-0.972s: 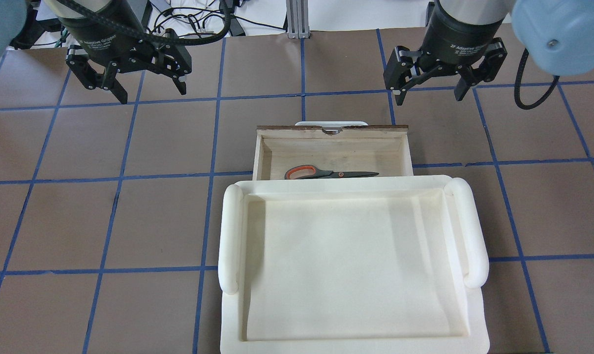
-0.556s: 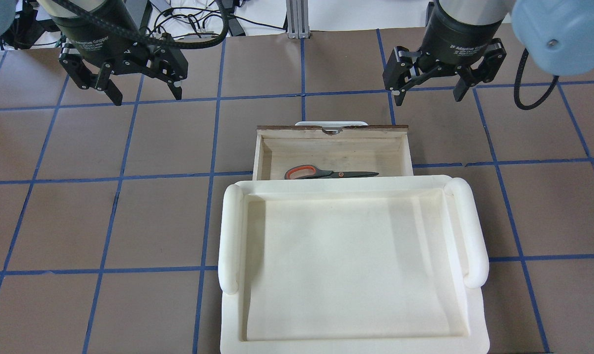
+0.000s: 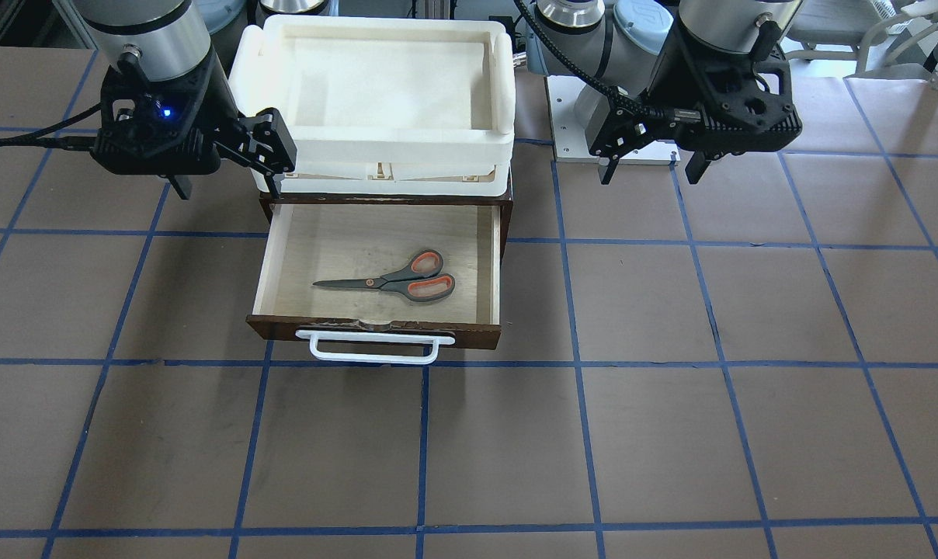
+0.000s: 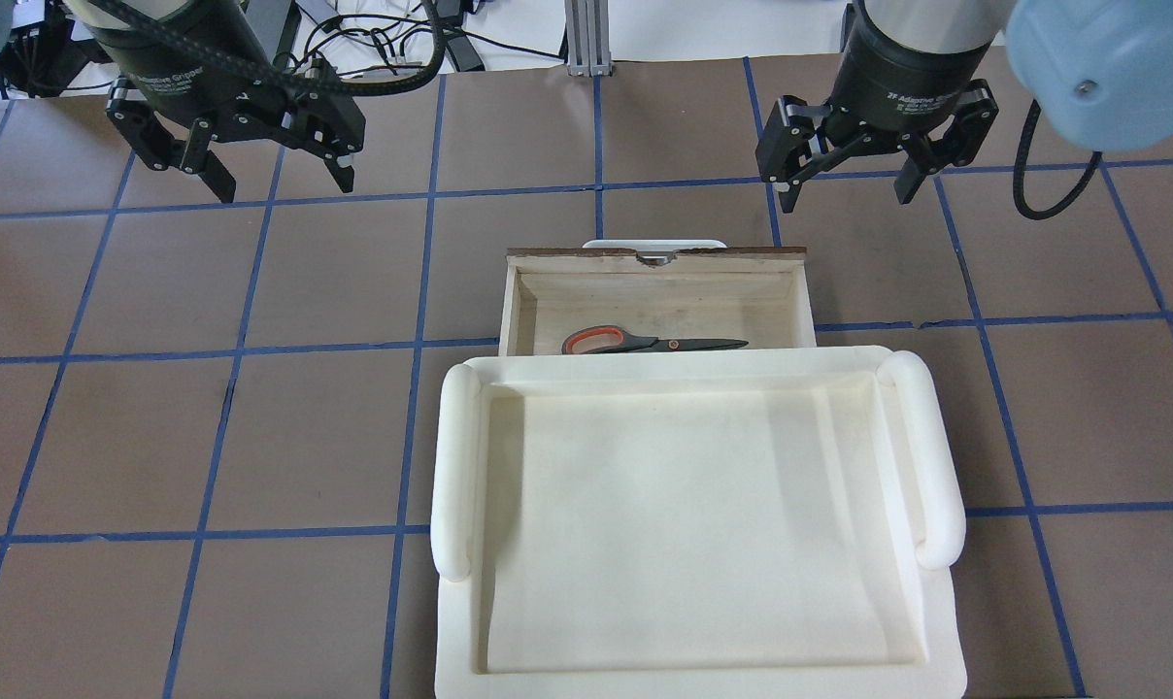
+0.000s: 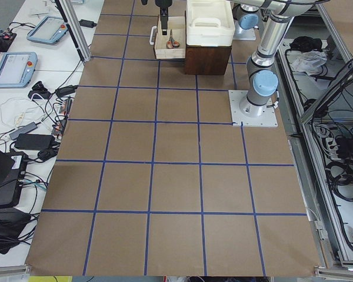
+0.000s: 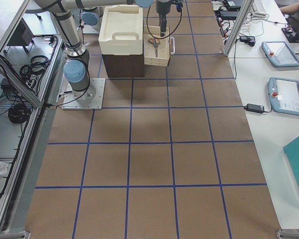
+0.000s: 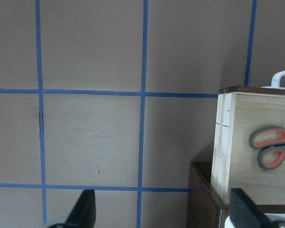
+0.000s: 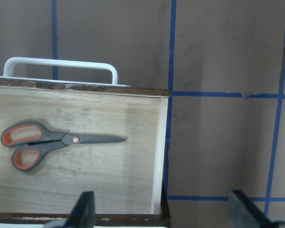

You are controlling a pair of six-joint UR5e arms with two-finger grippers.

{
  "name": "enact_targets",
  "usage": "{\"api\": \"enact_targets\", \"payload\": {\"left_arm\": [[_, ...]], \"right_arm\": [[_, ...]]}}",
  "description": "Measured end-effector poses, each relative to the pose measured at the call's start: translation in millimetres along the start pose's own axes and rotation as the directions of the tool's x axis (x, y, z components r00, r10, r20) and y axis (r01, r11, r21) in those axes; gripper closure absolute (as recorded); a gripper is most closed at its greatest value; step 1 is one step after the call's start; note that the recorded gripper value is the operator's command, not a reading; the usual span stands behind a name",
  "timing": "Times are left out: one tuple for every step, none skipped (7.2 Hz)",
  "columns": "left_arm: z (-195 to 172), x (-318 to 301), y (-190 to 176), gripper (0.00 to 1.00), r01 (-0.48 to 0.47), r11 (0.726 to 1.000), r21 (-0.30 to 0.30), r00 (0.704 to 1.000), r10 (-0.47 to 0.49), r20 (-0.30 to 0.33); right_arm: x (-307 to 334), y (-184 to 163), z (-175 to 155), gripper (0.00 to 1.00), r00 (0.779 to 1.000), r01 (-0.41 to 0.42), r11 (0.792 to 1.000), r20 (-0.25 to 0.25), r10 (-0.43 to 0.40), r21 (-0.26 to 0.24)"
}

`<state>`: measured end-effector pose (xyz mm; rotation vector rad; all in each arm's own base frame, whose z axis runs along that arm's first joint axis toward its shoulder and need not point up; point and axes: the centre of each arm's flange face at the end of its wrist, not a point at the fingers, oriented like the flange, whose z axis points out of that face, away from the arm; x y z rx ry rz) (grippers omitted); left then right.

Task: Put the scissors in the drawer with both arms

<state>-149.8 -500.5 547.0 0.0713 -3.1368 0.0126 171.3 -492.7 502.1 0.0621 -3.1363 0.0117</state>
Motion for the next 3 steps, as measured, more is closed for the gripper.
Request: {"api": "enact_targets", "payload": {"left_arm": [[-0.2, 0.0, 0.5, 0.00, 0.000, 1.000, 0.000, 1.000, 0.000, 0.001], [0.1, 0.0, 1.0, 0.00, -0.001, 1.000, 0.000, 1.000, 0.001, 0.002], [0.7, 0.2, 1.4, 0.00, -0.001, 1.000, -0.001, 1.000, 0.001, 0.002]], "right_arm": [[0.5, 1.4, 1.7, 0.00, 1.000, 0.000, 1.000, -0.005, 0.000, -0.003], [1.3, 4.2, -0.2, 0.00, 1.000, 0.001, 1.000, -0.012, -0.001, -0.001], [1.9, 7.3, -3.1, 0.00, 1.000, 0.001, 1.000, -0.016, -0.001, 0.002]]}}
